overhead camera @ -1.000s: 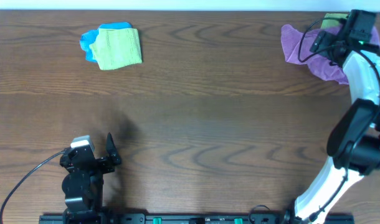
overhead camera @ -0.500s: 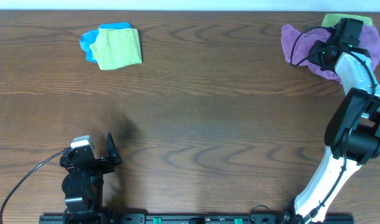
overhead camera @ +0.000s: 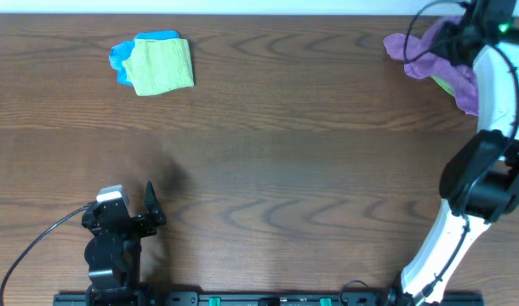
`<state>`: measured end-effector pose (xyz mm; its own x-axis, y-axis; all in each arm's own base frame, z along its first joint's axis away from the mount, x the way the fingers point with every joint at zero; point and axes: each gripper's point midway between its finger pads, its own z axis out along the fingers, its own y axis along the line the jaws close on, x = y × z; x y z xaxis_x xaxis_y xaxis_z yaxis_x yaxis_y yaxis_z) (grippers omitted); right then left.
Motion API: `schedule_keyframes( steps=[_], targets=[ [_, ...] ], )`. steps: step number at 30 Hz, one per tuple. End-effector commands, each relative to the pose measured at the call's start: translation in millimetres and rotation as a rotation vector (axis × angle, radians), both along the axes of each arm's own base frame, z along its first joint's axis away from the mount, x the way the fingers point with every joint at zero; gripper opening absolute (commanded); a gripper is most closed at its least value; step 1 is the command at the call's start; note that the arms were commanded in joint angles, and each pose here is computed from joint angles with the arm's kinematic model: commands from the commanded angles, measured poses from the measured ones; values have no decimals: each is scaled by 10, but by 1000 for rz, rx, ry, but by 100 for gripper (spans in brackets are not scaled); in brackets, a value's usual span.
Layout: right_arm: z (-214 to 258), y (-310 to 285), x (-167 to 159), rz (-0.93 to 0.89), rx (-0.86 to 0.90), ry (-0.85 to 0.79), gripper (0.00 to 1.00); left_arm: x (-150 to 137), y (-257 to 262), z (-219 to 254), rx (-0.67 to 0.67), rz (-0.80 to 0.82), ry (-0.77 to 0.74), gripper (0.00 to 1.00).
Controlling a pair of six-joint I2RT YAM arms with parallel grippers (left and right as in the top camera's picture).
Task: Fold the cloth
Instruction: 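Lift the pink cloth with the right gripper and drag it toward center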
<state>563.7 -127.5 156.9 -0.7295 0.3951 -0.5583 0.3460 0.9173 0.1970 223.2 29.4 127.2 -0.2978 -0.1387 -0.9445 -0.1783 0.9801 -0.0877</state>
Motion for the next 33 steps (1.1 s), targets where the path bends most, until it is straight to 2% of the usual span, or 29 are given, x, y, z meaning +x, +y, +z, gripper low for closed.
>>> schedule_keyframes(
  steps=[1, 6, 12, 22, 27, 33],
  targets=[
    [304, 264, 57, 55, -9, -22, 1, -8, 16, -104, 13, 6, 25, 95],
    [750, 668, -152, 118, -99, 32, 1, -8, 16, -104, 13, 6, 25, 95],
    [1369, 1230, -491, 208, -176, 8, 2, -8, 16, -104, 13, 6, 25, 95],
    [2106, 2019, -1670, 389, -171, 11, 2, -8, 16, -104, 13, 6, 25, 95],
    [2495, 2346, -2150, 466, -213, -95, 2, -8, 15, -104, 13, 6, 25, 95],
    [2443, 2359, -2591, 483, -265, -60, 2, -8, 16, -104, 13, 6, 25, 95]
  ],
)
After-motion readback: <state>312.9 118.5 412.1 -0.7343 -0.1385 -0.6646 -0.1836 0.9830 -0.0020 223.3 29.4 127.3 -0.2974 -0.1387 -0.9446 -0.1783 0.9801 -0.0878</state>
